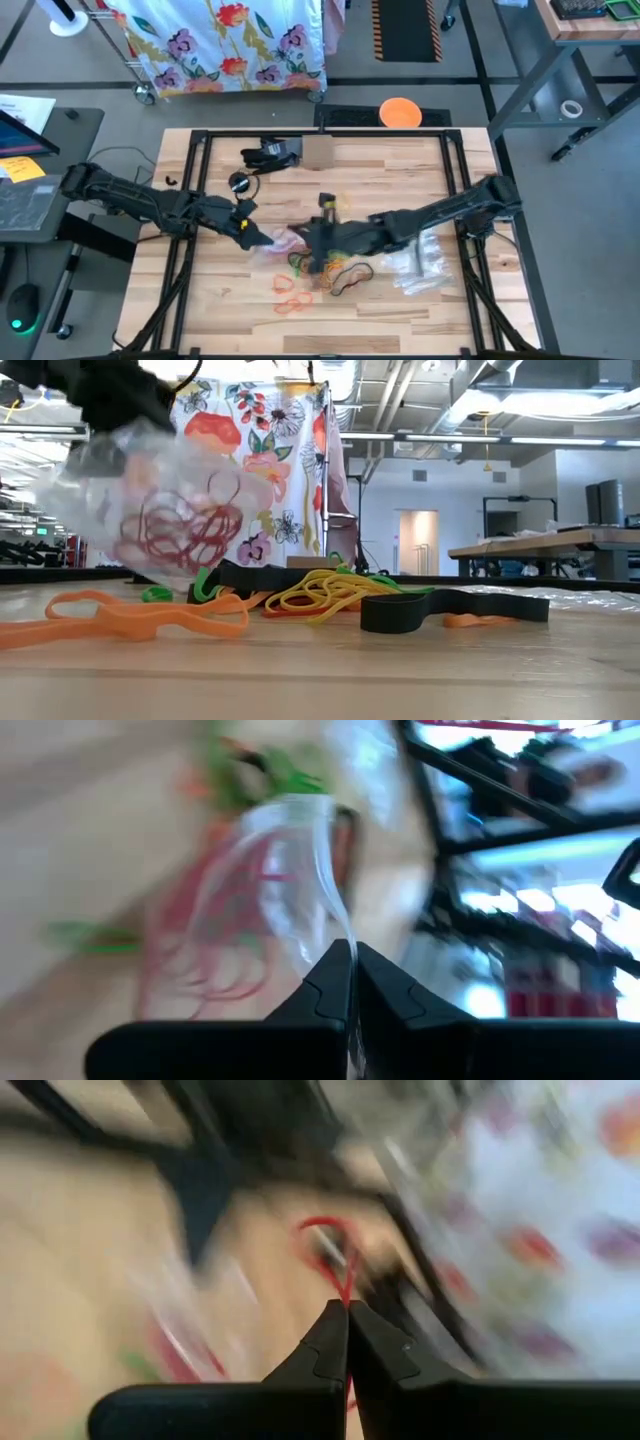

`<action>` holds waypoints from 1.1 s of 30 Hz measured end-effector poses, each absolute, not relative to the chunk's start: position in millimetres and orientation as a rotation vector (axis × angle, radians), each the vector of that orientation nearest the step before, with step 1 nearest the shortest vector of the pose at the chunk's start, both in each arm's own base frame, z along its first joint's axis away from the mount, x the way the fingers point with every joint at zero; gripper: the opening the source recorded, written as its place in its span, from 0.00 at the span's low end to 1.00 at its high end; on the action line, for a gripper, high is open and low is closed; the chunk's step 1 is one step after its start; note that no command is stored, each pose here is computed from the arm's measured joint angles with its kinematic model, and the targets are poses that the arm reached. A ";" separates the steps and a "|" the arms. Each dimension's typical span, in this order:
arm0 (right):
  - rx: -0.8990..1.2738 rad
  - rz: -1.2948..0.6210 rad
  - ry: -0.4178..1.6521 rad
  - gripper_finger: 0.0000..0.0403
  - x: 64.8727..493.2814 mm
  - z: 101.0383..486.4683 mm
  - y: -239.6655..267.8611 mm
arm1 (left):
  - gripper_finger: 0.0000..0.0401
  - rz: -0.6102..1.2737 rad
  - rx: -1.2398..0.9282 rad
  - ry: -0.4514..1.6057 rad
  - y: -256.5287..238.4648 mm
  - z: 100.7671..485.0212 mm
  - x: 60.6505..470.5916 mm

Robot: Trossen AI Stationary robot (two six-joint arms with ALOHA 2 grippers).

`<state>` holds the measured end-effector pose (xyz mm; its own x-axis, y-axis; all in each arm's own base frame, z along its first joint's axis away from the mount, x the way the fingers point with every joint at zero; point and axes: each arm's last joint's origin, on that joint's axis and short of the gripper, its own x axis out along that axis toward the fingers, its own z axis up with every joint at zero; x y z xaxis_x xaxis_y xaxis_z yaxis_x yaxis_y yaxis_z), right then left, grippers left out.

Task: Sort rubber bands
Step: Put the red rubber band into the transparent zip bag

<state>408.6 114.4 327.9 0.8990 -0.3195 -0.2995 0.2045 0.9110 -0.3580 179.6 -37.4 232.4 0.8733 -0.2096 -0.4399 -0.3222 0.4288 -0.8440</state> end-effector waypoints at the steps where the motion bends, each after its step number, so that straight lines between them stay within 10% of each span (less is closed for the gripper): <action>1: -0.314 -0.215 0.271 0.00 403.5 328.7 115.4 | 0.00 0.030 -1.128 0.538 -39.1 232.6 183.2; 11: -0.326 -0.039 0.146 0.00 382.9 302.5 121.5 | 0.00 -0.314 -1.059 0.495 -44.0 241.3 203.3; 33: -0.409 -0.059 0.236 0.00 402.8 253.0 133.2 | 0.00 -0.286 -1.233 0.415 -42.4 249.4 206.9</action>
